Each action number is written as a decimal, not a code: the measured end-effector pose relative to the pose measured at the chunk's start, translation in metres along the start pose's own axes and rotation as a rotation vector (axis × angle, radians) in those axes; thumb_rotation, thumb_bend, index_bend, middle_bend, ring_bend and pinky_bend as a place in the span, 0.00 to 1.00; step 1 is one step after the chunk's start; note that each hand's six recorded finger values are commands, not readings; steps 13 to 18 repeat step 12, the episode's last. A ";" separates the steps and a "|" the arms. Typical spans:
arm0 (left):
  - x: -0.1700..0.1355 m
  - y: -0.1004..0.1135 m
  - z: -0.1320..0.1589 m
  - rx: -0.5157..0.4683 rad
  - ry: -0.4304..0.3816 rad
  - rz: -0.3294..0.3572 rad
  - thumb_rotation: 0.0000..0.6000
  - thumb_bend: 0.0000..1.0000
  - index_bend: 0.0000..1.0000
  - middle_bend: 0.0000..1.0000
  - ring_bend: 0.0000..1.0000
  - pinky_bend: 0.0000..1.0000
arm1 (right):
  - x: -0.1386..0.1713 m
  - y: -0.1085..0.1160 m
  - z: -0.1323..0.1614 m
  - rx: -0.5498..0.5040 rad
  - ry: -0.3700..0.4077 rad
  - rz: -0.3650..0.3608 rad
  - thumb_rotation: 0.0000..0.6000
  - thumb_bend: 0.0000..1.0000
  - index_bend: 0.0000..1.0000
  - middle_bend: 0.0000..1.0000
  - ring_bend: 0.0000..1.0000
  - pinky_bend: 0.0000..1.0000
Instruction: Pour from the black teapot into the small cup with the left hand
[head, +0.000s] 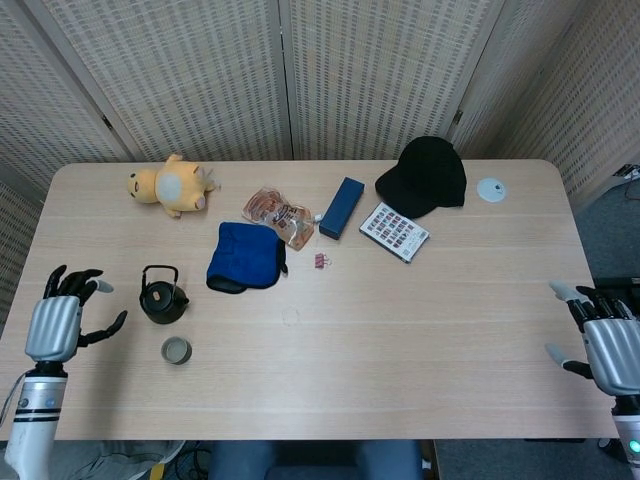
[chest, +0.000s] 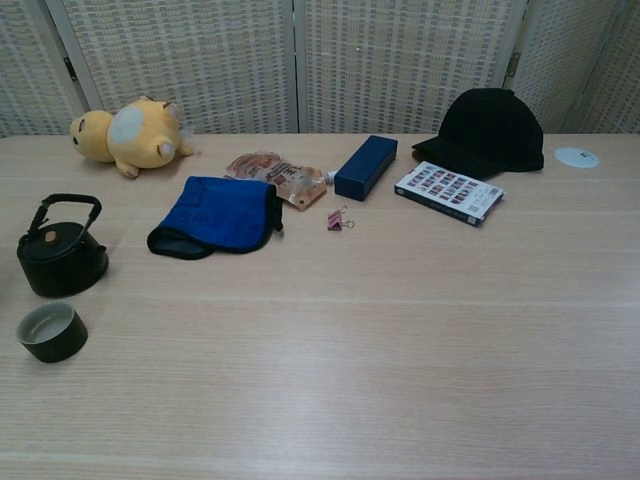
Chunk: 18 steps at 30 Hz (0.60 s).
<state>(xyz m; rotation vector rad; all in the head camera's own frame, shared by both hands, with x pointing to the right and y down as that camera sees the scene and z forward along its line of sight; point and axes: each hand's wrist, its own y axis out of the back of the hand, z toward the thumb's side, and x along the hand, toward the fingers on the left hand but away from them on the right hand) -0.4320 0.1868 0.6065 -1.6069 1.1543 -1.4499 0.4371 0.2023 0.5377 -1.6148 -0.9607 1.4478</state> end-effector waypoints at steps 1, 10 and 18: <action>-0.004 0.001 -0.001 0.009 0.005 -0.001 0.63 0.27 0.40 0.22 0.18 0.03 | 0.000 -0.001 0.002 -0.001 0.007 0.003 1.00 0.16 0.16 0.28 0.16 0.18; -0.042 0.009 -0.007 0.035 0.052 -0.011 0.65 0.27 0.40 0.22 0.18 0.03 | -0.002 -0.003 0.009 -0.003 0.031 0.001 1.00 0.16 0.16 0.28 0.16 0.18; -0.049 0.010 -0.007 0.036 0.057 -0.019 0.65 0.27 0.40 0.22 0.18 0.03 | -0.002 -0.003 0.012 -0.004 0.039 0.001 1.00 0.16 0.16 0.28 0.16 0.18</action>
